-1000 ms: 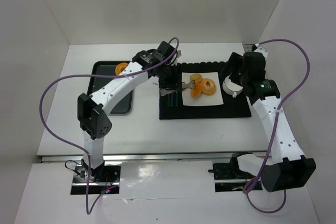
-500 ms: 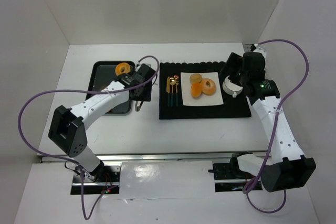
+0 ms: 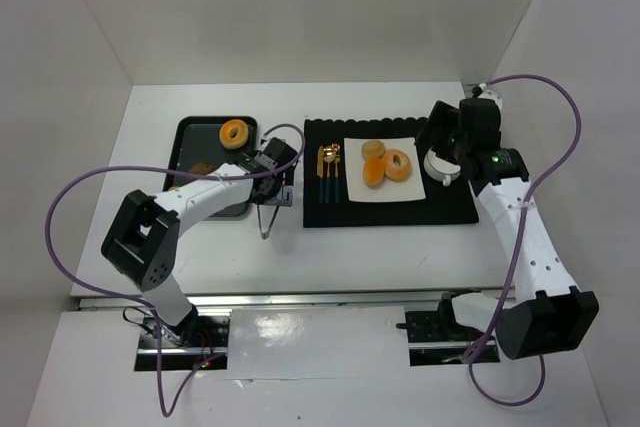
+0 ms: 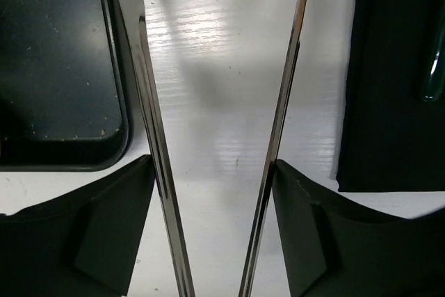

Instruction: Place the bread

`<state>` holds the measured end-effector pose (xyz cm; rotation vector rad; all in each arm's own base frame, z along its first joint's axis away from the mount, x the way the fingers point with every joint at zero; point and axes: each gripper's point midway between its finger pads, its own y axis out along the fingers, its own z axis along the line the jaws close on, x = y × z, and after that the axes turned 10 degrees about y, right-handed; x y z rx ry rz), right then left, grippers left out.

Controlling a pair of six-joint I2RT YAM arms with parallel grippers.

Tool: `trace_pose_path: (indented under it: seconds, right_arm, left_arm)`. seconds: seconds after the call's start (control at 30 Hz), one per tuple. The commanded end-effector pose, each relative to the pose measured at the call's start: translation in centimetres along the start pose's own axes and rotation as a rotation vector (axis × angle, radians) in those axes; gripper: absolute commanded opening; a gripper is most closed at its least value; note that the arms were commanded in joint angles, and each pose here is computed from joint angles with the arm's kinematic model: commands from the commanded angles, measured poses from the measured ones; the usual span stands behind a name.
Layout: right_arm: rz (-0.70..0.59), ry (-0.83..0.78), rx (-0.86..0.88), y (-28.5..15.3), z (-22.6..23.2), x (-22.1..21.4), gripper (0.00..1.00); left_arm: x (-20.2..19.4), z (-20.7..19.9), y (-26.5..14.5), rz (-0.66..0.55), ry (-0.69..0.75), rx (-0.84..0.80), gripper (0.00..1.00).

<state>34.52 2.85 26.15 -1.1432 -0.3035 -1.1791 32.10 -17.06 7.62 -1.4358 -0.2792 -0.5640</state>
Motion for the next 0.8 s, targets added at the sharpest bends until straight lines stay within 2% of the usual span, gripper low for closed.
trace_pose_path:
  seconds: [0.0,0.07,0.1,0.2,0.23,0.43,0.5,0.77]
  right_arm:
    - [-0.012,-0.001,0.025,0.3,0.5,0.5,0.99]
    - [0.021,-0.005,0.011,1.1,0.4,-0.1,0.99]
    - [0.020,-0.005,0.012,1.3,0.6,0.1,0.99]
    - [0.040,-0.001,-0.037,1.8,0.0,-0.1,0.99]
    - [0.057,0.006,-0.050,2.1,-0.2,-0.5,0.99]
    - [0.093,0.000,-0.185,3.9,-2.2,-1.6,0.99]
    - [0.120,-0.013,-0.234,4.6,-3.0,-2.3,0.99]
    - [0.139,-0.005,-0.233,4.9,-3.4,-3.2,0.99]
  left_arm:
    - [3.4,-0.8,-1.6,-0.062,-0.006,-0.049,0.86]
    - [4.2,-0.5,-2.4,-0.062,0.013,-0.054,0.87]
    - [5.7,-0.7,-3.3,-0.094,0.003,-0.064,0.91]
    - [8.6,-0.8,-6.3,-0.162,0.041,-0.104,0.92]
    - [9.2,-0.7,-6.9,-0.174,0.048,-0.107,0.96]
    - [13.4,-0.8,-12.0,-0.267,0.035,-0.176,0.97]
    - [14.1,-0.8,-12.6,-0.283,0.026,-0.199,0.97]
    - [15.4,-2.6,-14.9,-0.307,-0.004,-0.350,0.96]
